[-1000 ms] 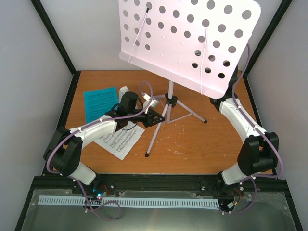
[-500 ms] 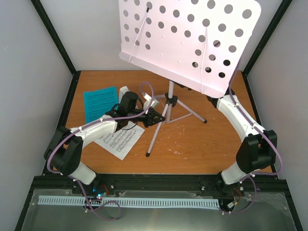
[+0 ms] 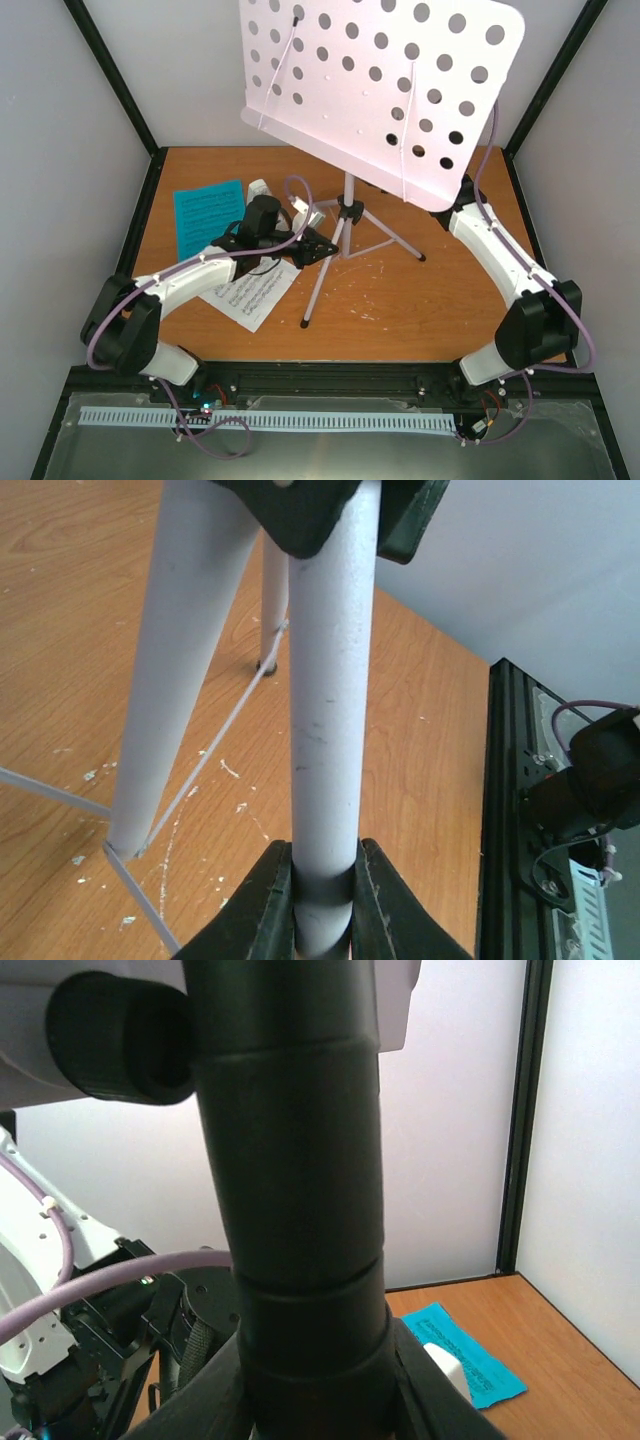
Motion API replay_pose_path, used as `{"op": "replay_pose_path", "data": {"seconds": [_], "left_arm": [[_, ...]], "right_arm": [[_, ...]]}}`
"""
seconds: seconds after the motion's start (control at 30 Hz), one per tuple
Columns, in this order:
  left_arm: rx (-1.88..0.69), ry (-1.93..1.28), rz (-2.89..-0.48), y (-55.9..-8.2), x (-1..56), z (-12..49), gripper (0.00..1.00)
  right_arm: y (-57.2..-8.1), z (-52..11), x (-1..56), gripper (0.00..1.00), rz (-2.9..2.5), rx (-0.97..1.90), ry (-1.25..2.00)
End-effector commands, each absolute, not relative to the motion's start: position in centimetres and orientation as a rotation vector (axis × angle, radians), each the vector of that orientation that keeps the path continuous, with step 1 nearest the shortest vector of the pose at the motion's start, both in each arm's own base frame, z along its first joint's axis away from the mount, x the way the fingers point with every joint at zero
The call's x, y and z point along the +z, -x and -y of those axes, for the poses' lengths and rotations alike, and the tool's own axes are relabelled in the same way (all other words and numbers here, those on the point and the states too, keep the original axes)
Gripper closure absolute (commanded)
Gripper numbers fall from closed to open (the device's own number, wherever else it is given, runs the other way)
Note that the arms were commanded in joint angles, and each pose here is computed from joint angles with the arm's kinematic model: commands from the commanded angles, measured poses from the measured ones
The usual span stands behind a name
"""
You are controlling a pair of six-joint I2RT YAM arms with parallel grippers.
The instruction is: Pack up the instrument practice props
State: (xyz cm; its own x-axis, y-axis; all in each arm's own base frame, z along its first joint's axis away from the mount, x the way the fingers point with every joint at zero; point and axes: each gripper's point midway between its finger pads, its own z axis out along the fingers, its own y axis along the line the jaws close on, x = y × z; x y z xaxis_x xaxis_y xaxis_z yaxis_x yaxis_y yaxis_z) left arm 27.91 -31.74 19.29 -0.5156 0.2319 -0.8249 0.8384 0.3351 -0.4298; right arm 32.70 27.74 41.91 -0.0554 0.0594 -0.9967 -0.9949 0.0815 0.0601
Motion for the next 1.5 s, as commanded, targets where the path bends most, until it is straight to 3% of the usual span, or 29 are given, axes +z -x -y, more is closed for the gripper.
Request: {"op": "replay_pose_path", "data": {"seconds": [0.0,0.4,1.03,1.47], "left_arm": [[-1.127,-0.938,-1.692,-28.0,26.0,31.5,1.0],[-1.097,-1.028,-1.395,-23.7,32.4,32.7,1.0],[-1.065,-1.045,-1.321,-21.9,30.8,34.3,1.0],[-0.998,-1.001,-1.256,-22.1,31.8,35.8,1.0]], "right_arm": [[-27.5,-28.4,45.0,0.97,-1.225,1.217,1.072],[-22.8,-28.5,43.3,0.97,-1.257,1.202,1.003],[-20.0,-28.3,38.4,0.97,-1.318,1.198,0.886],[-18.8,-27.1,40.0,0.97,-1.234,1.183,0.788]]}}
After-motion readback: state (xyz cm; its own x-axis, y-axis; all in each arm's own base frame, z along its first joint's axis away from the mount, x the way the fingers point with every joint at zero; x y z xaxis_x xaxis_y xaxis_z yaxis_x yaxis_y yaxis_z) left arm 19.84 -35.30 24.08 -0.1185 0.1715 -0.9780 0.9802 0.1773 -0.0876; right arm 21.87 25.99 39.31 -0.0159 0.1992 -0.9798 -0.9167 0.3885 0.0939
